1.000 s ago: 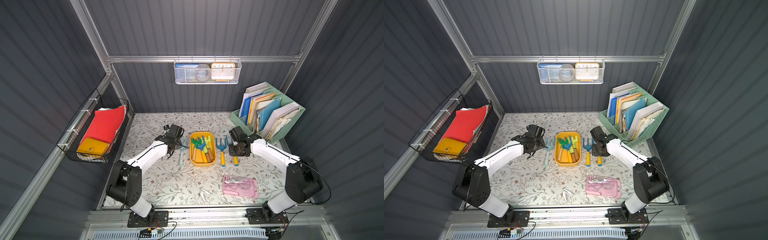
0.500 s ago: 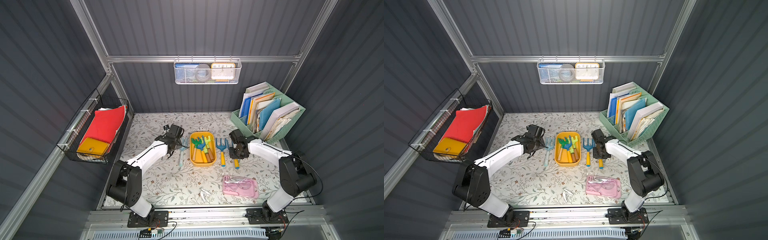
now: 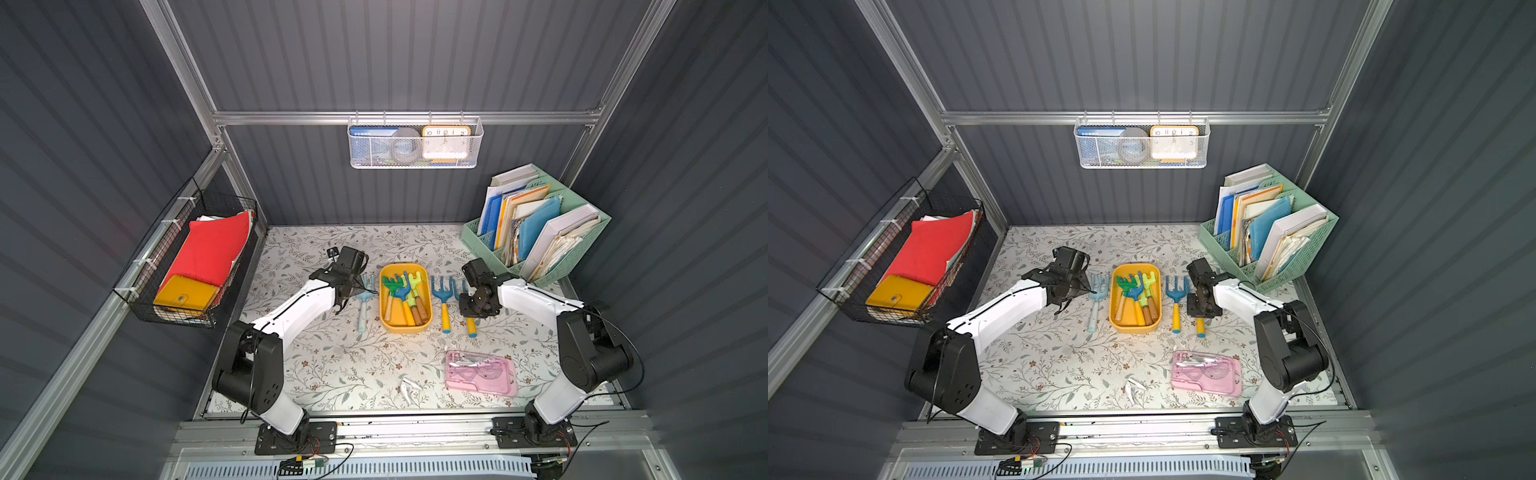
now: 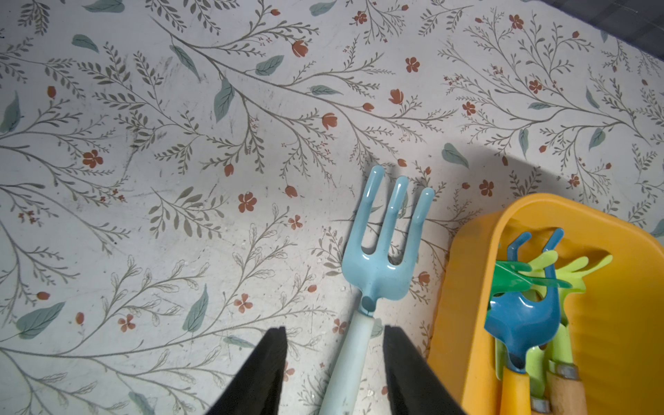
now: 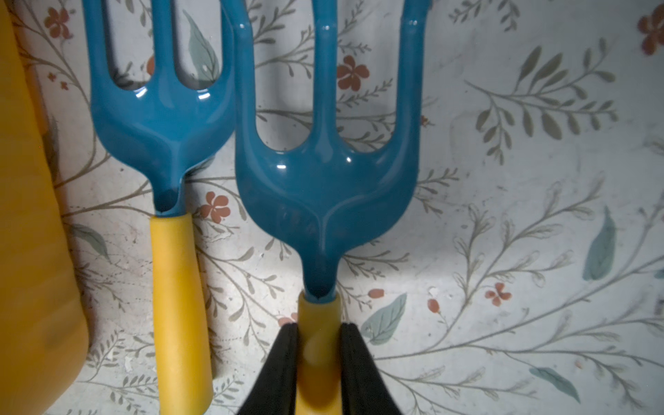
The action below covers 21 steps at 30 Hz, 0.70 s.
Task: Take the hand rake out of the storage box
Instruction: Place the rake at the center of the board.
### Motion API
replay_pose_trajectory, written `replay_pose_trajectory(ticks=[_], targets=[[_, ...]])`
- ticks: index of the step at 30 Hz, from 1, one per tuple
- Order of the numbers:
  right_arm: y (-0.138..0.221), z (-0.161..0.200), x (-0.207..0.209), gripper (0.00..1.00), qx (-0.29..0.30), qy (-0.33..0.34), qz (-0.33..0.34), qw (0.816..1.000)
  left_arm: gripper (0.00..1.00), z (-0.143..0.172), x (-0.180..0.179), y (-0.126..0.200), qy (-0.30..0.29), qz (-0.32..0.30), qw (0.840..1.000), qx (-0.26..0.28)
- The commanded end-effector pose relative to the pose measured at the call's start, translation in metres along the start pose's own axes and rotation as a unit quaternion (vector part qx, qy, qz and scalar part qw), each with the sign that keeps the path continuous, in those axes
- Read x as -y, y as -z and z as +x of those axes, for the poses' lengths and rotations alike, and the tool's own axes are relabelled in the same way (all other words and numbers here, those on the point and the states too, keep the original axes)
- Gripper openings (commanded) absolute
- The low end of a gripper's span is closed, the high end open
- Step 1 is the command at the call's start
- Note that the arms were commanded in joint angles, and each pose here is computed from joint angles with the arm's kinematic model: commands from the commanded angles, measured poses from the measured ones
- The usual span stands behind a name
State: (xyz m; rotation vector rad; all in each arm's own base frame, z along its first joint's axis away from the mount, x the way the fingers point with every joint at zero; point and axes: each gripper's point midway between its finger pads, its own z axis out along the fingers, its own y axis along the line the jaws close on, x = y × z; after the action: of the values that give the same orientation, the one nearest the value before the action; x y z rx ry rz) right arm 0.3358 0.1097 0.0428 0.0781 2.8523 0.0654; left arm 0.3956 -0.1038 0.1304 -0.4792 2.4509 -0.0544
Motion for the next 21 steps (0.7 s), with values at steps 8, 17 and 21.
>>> replay_pose_trajectory(ticks=[8,17,21], targets=[[-0.0068,-0.0009,0.0,0.04,-0.004,-0.015,-0.004,1.0,0.49,-0.0041,-0.0035,0.0012,-0.004,-0.011,1.0,0.0],[-0.0101,0.0013,0.0004,0.05,-0.008,-0.021,-0.004,1.0,0.49,-0.0051,-0.0021,0.0026,-0.001,-0.007,1.0,0.001],[-0.0109,0.0019,-0.0001,0.05,-0.01,-0.023,-0.006,1.0,0.49,-0.0049,-0.0033,0.0037,-0.001,-0.008,1.0,0.001]])
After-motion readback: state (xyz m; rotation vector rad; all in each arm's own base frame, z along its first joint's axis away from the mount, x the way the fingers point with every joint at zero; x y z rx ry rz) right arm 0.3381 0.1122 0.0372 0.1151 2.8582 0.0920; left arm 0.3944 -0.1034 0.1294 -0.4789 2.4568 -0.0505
